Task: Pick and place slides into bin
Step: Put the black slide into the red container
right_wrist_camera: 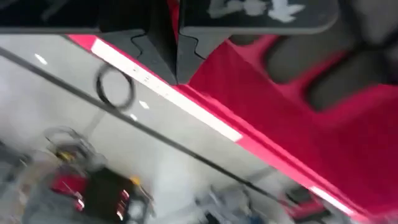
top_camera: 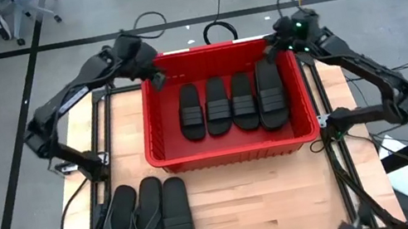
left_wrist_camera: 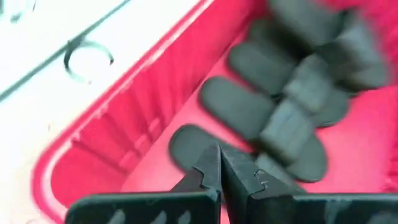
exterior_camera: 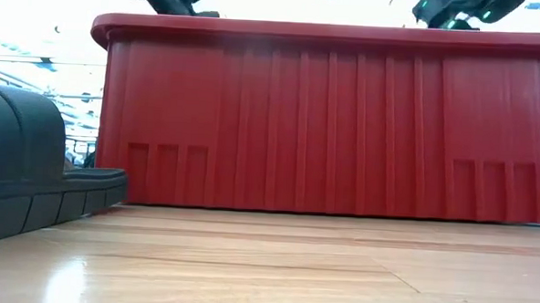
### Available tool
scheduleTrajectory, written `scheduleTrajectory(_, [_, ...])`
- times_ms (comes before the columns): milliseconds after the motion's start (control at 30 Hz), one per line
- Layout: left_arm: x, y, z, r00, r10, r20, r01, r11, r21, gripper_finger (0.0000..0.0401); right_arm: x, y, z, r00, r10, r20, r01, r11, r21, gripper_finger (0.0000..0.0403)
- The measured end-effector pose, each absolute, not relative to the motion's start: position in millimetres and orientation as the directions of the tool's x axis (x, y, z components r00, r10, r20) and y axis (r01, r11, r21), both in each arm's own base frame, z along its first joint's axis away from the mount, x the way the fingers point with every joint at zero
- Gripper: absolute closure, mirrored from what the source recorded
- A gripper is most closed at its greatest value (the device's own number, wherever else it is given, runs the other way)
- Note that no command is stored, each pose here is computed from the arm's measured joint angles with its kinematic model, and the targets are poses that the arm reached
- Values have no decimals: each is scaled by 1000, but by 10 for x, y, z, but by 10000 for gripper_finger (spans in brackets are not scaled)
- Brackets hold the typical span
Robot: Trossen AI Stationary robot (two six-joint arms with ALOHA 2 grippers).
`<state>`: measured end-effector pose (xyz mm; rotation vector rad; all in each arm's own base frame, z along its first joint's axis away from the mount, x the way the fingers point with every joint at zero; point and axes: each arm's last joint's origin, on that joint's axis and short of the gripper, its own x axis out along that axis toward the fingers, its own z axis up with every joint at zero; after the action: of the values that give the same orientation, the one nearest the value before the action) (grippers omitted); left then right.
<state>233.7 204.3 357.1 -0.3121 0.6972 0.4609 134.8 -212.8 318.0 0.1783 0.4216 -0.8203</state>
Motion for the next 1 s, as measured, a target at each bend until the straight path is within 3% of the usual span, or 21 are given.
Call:
scheduleTrajectory(167, [2083, 1590, 3945, 781, 189, -595, -351, 921, -169, 400, 1290, -1707, 3507, 827, -489, -277, 537, 832, 137, 403])
scheduleTrajectory(333, [1815, 1037, 4176, 823, 51, -566, -207, 955, -215, 401, 1236, -1163, 3773, 985, -119, -122, 133, 985, 114, 403])
scheduleTrajectory(533, [1589, 463, 4367, 854, 41, -518, -155, 972, -178, 401, 1078, -689, 3954, 998, 53, -19, -53, 998, 35, 403])
scheduleTrajectory(700, [1578, 89, 4373, 857, -107, -504, -57, 953, -299, 401, 1000, -501, 3946, 990, 140, -29, -136, 985, 109, 403])
scheduleTrajectory(1000, [1968, -542, 3737, 723, -325, -610, -31, 866, -499, 401, 1037, -376, 3713, 949, 280, -147, -252, 950, 183, 403])
